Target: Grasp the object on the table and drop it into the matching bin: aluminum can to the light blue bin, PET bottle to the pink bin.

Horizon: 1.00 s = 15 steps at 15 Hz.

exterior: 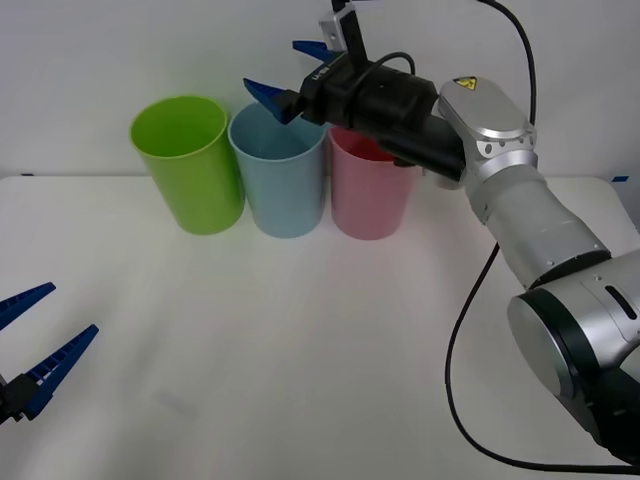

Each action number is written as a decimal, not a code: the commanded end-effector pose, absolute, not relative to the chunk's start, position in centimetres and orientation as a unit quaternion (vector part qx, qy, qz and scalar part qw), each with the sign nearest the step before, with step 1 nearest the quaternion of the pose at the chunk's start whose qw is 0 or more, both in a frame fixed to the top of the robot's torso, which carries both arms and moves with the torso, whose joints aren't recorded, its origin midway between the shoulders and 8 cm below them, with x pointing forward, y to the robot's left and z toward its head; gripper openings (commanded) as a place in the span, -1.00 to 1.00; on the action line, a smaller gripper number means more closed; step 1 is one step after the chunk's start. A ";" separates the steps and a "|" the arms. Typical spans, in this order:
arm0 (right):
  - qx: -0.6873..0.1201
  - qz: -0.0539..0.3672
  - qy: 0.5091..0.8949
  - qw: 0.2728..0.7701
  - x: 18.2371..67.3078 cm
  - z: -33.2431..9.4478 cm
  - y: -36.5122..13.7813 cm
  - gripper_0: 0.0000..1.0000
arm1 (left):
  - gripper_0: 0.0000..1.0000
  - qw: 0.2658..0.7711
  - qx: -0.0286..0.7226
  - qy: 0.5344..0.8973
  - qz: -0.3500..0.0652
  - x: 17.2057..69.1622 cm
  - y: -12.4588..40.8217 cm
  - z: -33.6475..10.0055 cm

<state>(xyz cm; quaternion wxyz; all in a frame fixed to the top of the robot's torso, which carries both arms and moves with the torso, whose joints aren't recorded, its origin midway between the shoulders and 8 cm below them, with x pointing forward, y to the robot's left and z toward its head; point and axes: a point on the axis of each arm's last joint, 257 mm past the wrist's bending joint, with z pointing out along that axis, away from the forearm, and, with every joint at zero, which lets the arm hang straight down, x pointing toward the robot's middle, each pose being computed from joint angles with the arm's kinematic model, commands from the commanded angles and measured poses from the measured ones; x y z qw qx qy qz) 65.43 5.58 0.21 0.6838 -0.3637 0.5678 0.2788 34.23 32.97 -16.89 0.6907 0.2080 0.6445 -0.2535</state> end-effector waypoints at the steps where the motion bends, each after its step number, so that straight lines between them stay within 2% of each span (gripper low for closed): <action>1: -0.365 0.281 0.564 0.685 65.4 0.4 4.3 1.00 | 1.00 0.691 0.208 0.645 -0.253 34.2 33.0 -16.9; 4: -0.369 0.278 0.557 0.690 65.0 0.5 2.4 1.00 | 1.00 0.691 0.208 0.645 -0.253 34.2 33.0 -16.9; 8: -0.378 0.290 0.546 0.689 62.7 -0.4 0.1 1.00 | 1.00 0.691 0.208 0.645 -0.253 34.2 33.0 -16.9; 15: -0.384 0.284 0.533 0.699 58.7 -1.9 -5.6 1.00 | 1.00 0.691 0.208 0.645 -0.253 34.2 33.0 -16.9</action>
